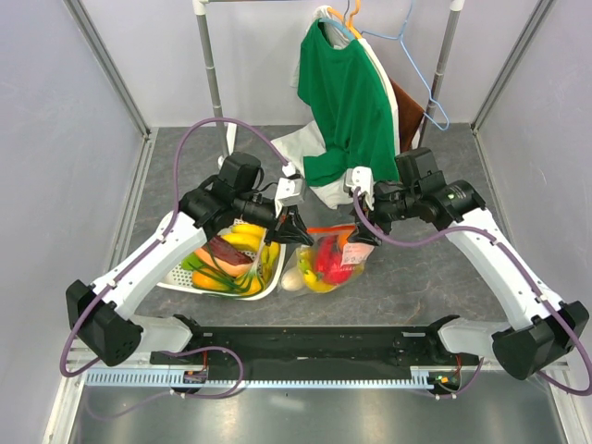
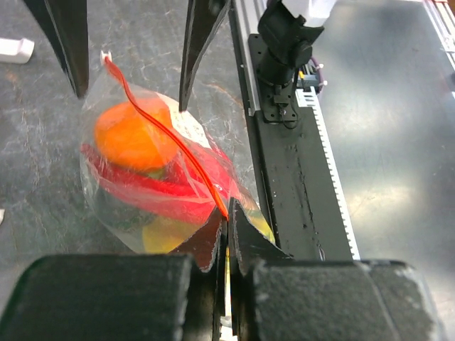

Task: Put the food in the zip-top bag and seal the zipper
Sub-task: Place the zipper food storage bag at the center of the board.

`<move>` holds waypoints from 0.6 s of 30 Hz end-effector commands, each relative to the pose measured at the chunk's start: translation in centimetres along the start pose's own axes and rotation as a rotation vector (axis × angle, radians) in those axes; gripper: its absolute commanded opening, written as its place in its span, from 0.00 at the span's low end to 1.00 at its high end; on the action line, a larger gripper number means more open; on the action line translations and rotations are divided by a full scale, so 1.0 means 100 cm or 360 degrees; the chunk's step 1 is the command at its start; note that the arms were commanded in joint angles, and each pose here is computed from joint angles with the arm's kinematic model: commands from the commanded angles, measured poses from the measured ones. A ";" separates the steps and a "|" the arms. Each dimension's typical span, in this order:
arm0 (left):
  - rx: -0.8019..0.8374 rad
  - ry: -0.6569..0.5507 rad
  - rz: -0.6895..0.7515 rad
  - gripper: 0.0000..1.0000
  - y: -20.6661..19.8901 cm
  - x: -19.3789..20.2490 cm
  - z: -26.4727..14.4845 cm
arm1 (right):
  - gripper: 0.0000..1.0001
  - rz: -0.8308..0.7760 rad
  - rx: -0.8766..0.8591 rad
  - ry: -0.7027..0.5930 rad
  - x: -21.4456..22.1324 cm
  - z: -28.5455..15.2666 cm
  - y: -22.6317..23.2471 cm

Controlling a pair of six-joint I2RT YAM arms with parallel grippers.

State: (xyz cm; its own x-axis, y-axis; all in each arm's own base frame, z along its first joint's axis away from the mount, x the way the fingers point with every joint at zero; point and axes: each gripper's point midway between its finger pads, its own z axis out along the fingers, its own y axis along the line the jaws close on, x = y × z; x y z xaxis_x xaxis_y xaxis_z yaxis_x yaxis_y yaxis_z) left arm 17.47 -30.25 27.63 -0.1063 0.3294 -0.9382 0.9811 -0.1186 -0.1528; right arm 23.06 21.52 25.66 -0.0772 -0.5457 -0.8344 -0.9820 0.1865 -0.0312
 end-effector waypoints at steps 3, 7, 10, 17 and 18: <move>0.0153 -0.0091 0.0219 0.02 -0.018 -0.025 -0.002 | 0.73 -0.0149 -0.0048 0.0012 0.015 0.009 0.004; 0.0161 -0.0070 0.0236 0.02 -0.020 -0.022 0.001 | 0.65 -0.0134 -0.0082 -0.0014 0.011 0.011 0.006; 0.0147 -0.0052 0.0215 0.02 -0.017 -0.019 0.003 | 0.51 -0.0122 -0.0111 -0.0067 -0.001 0.008 0.010; 0.0118 -0.0066 0.0135 0.02 -0.008 -0.026 0.005 | 0.26 -0.0074 -0.0153 -0.0113 -0.013 0.005 0.028; 0.0114 -0.0070 0.0108 0.02 -0.008 -0.027 0.006 | 0.16 -0.0056 -0.0162 -0.0096 -0.009 0.006 0.030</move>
State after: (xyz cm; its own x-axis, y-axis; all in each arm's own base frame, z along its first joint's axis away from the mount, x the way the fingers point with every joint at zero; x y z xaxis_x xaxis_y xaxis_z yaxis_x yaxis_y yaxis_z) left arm 16.54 -30.83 27.44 -0.0702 0.3361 -0.9392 0.9715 -0.1908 -0.1409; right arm 21.39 22.38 23.96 -0.0625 -0.5463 -0.8352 -0.9941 0.1084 0.0035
